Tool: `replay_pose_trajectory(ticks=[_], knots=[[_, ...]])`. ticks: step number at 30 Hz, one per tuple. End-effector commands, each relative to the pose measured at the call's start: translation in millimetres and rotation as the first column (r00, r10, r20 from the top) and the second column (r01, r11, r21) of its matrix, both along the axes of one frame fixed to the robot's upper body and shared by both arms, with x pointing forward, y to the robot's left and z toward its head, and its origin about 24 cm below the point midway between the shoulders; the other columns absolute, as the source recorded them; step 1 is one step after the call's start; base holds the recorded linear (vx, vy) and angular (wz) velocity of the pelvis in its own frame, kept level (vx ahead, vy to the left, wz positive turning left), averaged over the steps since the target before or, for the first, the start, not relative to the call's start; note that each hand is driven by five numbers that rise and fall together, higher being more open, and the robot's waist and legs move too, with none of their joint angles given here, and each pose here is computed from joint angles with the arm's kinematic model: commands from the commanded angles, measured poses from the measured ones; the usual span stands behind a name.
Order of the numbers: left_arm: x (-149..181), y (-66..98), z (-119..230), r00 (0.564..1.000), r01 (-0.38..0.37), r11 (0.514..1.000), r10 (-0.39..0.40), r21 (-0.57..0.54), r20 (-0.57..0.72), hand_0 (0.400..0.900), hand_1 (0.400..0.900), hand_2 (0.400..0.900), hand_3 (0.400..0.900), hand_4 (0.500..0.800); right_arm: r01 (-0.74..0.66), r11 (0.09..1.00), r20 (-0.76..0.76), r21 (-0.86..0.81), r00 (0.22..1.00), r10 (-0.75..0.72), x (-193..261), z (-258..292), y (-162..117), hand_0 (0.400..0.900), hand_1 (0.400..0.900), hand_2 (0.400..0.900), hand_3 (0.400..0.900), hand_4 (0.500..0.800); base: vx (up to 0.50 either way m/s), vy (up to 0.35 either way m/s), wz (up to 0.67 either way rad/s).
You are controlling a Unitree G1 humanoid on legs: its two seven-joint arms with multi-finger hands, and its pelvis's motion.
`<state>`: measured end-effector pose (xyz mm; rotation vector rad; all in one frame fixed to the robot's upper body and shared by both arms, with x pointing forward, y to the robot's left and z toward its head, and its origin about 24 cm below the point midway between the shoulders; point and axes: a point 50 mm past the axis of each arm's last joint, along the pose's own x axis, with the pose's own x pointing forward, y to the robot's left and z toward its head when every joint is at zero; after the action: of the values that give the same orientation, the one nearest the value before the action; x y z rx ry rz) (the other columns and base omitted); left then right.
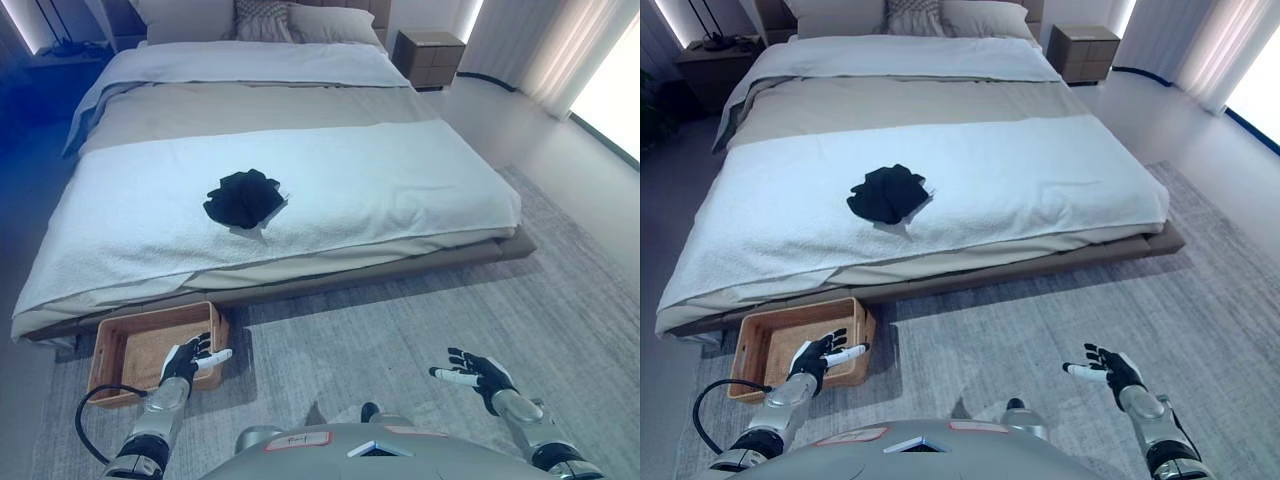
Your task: Put the clothes on the bed into the basket.
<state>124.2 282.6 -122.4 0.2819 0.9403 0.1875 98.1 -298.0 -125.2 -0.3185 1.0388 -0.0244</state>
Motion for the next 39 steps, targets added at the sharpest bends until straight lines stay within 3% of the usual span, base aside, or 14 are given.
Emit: replay_pose_trajectory(ticks=[1,12,22,39], knots=[[51.3,15.9,31.0,0.981,0.029,0.997,-0.043,0.076,0.189,0.9,0.9,0.9,0.9,0.8,0.035,0.999,0.181,-0.014,0.983,-0.032,48.1,17.9,-4.3,0.9,0.9,0.9,0.9,0.8,0.009,0.112,0.03],[59.0,16.0,38.9,0.972,0.066,0.993,-0.085,0.094,0.217,0.9,0.9,0.9,0.9,0.8,0.08,0.997,0.139,0.009,0.987,-0.08,35.2,10.3,-3.2,0.9,0.9,0.9,0.9,0.8,0.021,0.167,0.03],[51.6,29.4,41.4,0.976,0.015,0.995,-0.036,0.098,0.214,0.9,0.9,0.9,0.9,0.8,0.077,0.996,0.137,0.045,0.987,-0.082,33.9,7.9,2.9,0.9,0.9,0.9,0.9,0.8,0.07,0.089,0.1],[70.5,15.7,42.5,0.967,0.003,0.996,-0.026,0.09,0.255,0.9,0.9,0.9,0.9,0.8,0.108,0.993,0.187,0.041,0.976,-0.114,40.6,12.3,3.1,0.9,0.9,0.9,0.9,0.8,0.19,-0.06,0.32]])
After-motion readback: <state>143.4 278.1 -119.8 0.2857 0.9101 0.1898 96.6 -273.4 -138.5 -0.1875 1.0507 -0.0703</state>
